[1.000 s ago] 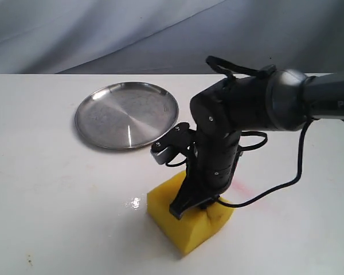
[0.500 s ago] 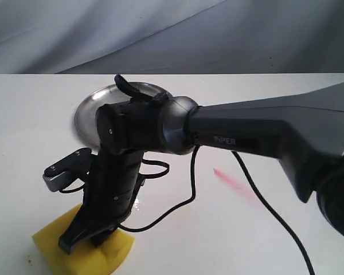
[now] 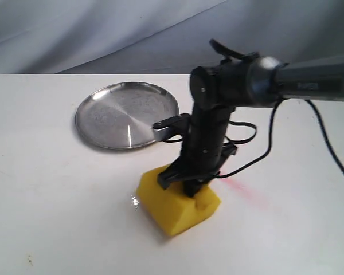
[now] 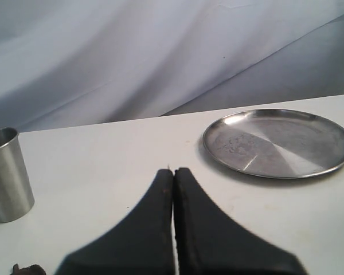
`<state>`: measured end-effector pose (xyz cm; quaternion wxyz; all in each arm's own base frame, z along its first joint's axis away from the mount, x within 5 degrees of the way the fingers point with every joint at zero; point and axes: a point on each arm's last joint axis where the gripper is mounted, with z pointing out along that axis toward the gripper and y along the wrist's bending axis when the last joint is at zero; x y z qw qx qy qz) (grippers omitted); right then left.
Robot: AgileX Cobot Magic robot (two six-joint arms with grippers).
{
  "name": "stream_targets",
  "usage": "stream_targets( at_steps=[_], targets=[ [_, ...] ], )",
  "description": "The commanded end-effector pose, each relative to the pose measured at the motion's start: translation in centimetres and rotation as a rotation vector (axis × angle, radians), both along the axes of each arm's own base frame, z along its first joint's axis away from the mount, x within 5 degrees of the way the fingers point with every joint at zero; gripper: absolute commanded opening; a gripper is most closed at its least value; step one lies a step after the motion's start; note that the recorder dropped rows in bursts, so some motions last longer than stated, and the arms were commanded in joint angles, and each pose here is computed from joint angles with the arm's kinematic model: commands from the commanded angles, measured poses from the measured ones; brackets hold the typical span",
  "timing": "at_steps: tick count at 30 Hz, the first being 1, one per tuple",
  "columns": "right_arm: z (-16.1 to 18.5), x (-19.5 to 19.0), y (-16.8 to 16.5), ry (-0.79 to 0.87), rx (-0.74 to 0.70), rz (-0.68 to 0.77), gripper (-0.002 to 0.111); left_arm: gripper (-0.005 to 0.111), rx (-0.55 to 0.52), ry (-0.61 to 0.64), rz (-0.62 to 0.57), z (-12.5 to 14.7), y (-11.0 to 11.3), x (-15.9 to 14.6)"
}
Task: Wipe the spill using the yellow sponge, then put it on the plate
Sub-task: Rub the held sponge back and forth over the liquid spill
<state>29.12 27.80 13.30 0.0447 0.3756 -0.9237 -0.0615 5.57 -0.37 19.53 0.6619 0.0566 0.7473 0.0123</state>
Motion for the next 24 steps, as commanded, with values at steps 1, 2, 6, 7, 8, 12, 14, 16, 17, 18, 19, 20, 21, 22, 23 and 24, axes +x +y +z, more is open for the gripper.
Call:
stream_targets(
  at_steps=[1,2,6,7,8,12,14,16,17,18,19,20,21,22,23,24],
  targets=[
    [-1.8,1.1,-6.1,0.019,-0.153,-0.057,0.000,0.000,-0.004,-0.006,-0.005,-0.1,0.0,0.0],
    [-1.7,0.8,-6.7,0.026,-0.159,-0.065,0.000,0.000,-0.004,-0.006,-0.005,-0.1,0.0,0.0],
    [-1.0,-0.9,-6.1,0.033,-0.152,-0.040,0.000,0.000,-0.004,-0.006,-0.005,-0.1,0.0,0.0],
    [-0.7,-1.4,-5.2,0.025,-0.131,-0.025,0.000,0.000,-0.004,-0.006,-0.005,-0.1,0.0,0.0],
    [-0.6,-1.9,-4.2,0.021,-0.111,-0.011,0.000,0.000,-0.004,-0.006,-0.005,-0.1,0.0,0.0],
    [0.1,-4.3,1.4,-0.032,-0.027,0.107,0.000,0.000,-0.004,-0.006,-0.005,-0.1,0.0,0.0],
    [0.0,-5.6,4.5,-0.038,-0.005,0.174,0.000,0.000,-0.004,-0.006,-0.005,-0.1,0.0,0.0],
    [-0.4,-6.7,7.4,-0.017,0.016,0.235,0.000,0.000,-0.004,-0.006,-0.005,-0.1,0.0,0.0],
    [-0.6,-7.2,8.5,0.000,0.031,0.255,0.000,0.000,-0.004,-0.006,-0.005,-0.1,0.0,0.0],
    [-0.8,-7.7,9.8,0.020,0.049,0.279,0.000,0.000,-0.004,-0.006,-0.005,-0.1,0.0,0.0],
    [-0.9,-8.1,10.9,0.034,0.064,0.302,0.000,0.000,-0.004,-0.006,-0.005,-0.1,0.0,0.0],
    [-0.8,-8.4,11.7,0.041,0.071,0.318,0.000,0.000,-0.004,-0.006,-0.005,-0.1,0.0,0.0],
    [-0.7,-8.8,12.7,0.044,0.075,0.344,0.000,0.000,-0.004,-0.006,-0.005,-0.1,0.0,0.0],
    [-0.5,-9.0,13.3,0.043,0.080,0.359,0.000,0.000,-0.004,-0.006,-0.005,-0.1,0.0,0.0],
    [-0.2,-9.1,13.8,0.037,0.090,0.373,0.000,0.000,-0.004,-0.006,-0.005,-0.1,0.0,0.0],
    [0.1,-9.2,14.1,0.028,0.099,0.387,0.000,0.000,-0.004,-0.006,-0.005,-0.1,0.0,0.0]
  ],
)
